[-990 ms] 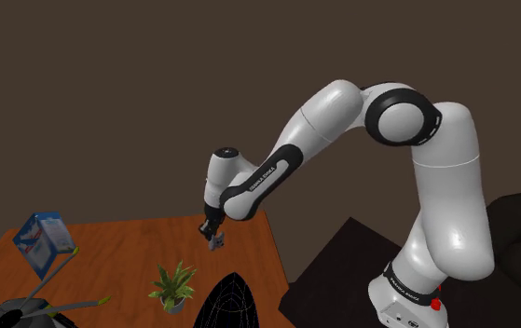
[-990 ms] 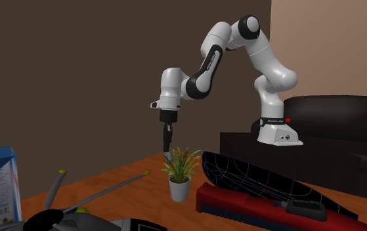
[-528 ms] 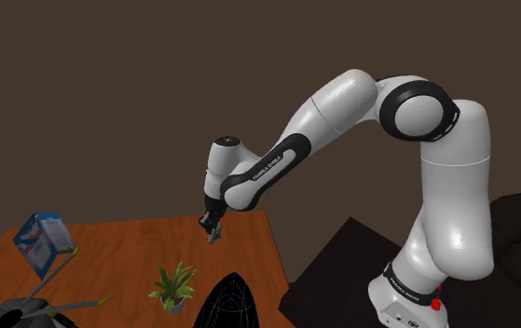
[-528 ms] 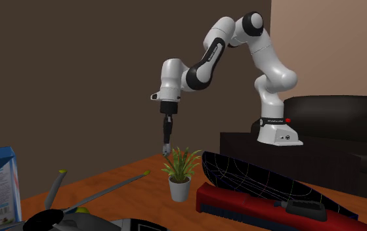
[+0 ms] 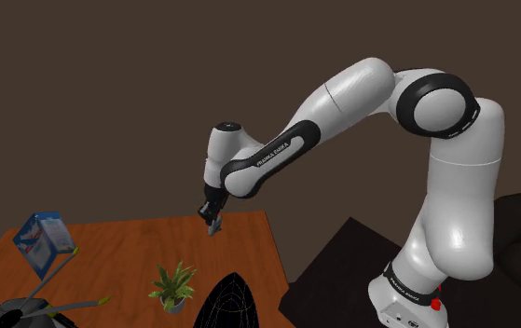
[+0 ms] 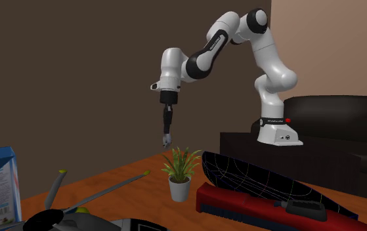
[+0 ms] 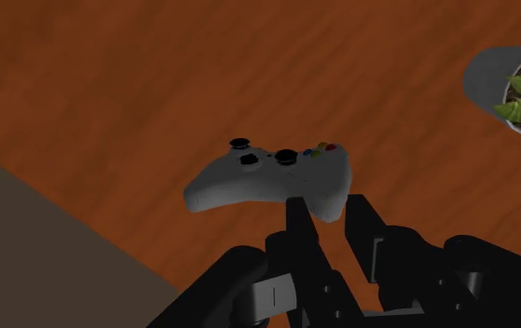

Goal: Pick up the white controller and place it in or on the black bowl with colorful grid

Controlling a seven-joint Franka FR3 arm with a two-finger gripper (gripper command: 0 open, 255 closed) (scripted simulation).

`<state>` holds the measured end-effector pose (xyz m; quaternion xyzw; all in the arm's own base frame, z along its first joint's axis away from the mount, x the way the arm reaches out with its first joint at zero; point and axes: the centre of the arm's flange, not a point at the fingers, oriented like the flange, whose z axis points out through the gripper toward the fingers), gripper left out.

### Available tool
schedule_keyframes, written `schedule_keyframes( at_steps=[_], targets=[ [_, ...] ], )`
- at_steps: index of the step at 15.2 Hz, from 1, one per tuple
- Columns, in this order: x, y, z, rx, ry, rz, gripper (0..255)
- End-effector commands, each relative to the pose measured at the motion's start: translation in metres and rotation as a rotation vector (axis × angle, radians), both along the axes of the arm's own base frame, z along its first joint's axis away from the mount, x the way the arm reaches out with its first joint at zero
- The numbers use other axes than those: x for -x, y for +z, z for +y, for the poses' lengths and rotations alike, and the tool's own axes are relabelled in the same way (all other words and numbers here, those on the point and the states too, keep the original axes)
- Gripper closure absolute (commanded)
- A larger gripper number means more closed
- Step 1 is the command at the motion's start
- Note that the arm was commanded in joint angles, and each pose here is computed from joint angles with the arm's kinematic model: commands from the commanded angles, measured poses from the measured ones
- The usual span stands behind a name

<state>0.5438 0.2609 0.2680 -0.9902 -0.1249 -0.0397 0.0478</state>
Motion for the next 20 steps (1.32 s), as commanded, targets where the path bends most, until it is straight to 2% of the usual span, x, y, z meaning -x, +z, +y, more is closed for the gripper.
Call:
schedule_keyframes(
  at_steps=[1, 3, 7, 8, 9, 15, 20],
  targets=[
    [-0.001, 0.01, 0.0, 0.0, 0.0, 0.0, 255],
    [0.0, 0.016, 0.0, 0.0, 0.0, 0.0, 255],
    [0.041, 0.017, 0.032, 0.0, 0.0, 0.0, 255],
    [0.031, 0.017, 0.024, 0.0, 0.001, 0.001, 255],
    [0.031, 0.017, 0.024, 0.0, 0.001, 0.001, 0],
    [0.006, -0.053, -0.004, 0.052, -0.194, 0.16, 0],
    [-0.002, -0.112, -0.033, 0.095, -0.356, 0.293, 0]
  ],
)
